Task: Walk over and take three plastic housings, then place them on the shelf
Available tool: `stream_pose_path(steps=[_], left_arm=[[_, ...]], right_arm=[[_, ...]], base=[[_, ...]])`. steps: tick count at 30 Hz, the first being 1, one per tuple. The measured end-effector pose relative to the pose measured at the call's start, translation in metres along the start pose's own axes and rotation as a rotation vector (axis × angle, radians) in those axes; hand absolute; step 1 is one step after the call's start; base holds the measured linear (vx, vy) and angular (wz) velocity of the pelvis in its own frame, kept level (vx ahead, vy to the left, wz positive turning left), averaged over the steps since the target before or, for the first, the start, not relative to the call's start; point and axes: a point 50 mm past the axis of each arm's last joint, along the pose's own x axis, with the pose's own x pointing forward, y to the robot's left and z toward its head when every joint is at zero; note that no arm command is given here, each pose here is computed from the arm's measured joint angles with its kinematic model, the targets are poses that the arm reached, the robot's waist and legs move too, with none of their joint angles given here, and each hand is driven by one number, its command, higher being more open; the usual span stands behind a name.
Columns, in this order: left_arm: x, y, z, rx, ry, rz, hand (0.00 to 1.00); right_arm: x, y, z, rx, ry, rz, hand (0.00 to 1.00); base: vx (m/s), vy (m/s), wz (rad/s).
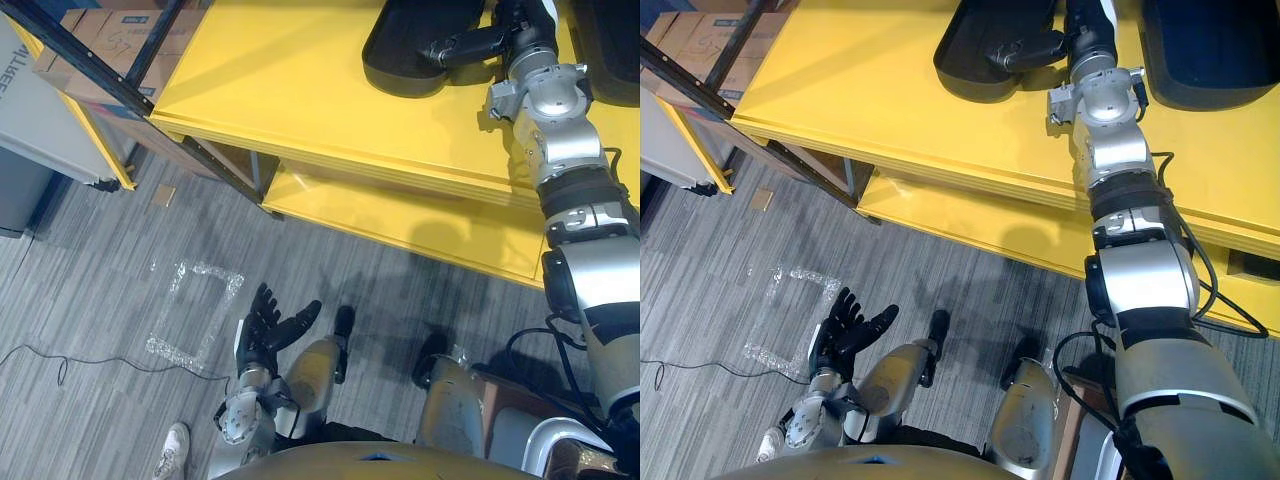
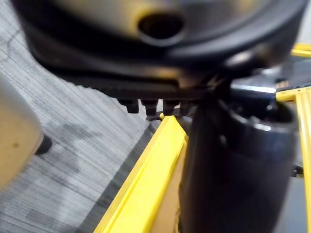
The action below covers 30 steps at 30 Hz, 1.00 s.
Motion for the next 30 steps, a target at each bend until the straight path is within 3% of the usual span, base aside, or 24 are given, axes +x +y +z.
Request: stream_pose_path(steps=[30], left_arm=[[0.002, -0.005, -0.005, -0.014, 0.027, -0.017, 1.00]], right_arm=[[-0.001, 0.016, 0.004, -0.073, -0.089, -0.019, 1.00]], base=[[0.00, 0.003, 0.01]])
